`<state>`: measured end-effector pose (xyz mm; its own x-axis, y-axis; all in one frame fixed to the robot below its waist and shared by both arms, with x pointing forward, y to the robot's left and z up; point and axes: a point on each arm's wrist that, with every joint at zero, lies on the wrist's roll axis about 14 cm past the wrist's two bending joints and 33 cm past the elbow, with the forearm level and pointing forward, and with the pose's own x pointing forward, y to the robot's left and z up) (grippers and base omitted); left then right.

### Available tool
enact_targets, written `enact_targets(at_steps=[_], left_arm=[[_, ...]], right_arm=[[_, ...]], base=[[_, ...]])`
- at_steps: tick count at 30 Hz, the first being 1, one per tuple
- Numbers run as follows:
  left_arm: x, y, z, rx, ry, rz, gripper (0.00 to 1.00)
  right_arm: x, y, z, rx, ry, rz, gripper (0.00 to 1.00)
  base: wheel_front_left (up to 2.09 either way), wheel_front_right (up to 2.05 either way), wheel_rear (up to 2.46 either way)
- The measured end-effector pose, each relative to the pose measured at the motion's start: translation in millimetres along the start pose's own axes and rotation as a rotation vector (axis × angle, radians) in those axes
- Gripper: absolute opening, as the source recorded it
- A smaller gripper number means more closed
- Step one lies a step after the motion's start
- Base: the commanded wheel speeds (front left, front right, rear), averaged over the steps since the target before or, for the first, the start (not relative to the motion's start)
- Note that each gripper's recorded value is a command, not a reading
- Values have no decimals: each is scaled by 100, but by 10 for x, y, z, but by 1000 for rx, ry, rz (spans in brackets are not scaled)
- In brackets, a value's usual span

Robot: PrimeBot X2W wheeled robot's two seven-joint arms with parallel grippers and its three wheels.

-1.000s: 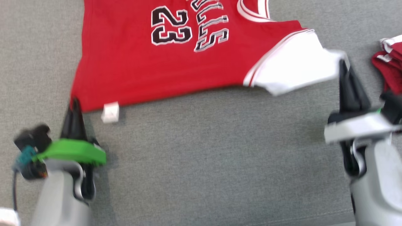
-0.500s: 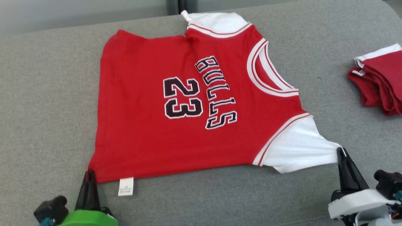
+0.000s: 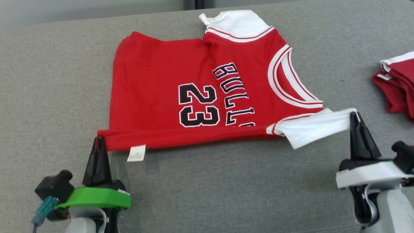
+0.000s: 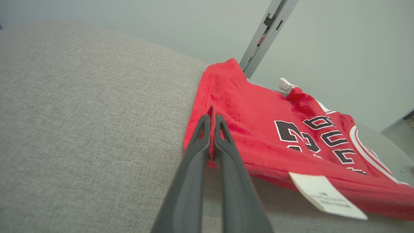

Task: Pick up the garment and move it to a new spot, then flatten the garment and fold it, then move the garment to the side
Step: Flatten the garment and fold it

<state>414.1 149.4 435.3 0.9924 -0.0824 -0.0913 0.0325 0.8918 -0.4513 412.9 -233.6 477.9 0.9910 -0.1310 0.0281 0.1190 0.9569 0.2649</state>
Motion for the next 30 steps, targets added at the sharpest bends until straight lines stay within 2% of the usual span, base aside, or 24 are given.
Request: enact_targets(at_steps=[5, 13, 28, 29, 30], left_arm=[[248, -76, -22, 4, 4, -29, 0], [572, -84, -90, 31, 20, -44, 0], [891, 127, -184, 94, 55, -35, 0], [890, 136, -197, 95, 59, -33, 0], [889, 158, -197, 92, 59, -25, 76]], right_arm=[[349, 183, -34, -14, -4, 48, 0], [787, 295, -150, -74, 14, 76, 0], [1206, 446, -286, -176, 21, 124, 0], [1220, 458, -272, -177, 16, 127, 9], [1228, 476, -248, -178, 9, 132, 71]], base=[[0, 0, 0], [0, 0, 0], [0, 0, 0], [0, 0, 0], [0, 0, 0]])
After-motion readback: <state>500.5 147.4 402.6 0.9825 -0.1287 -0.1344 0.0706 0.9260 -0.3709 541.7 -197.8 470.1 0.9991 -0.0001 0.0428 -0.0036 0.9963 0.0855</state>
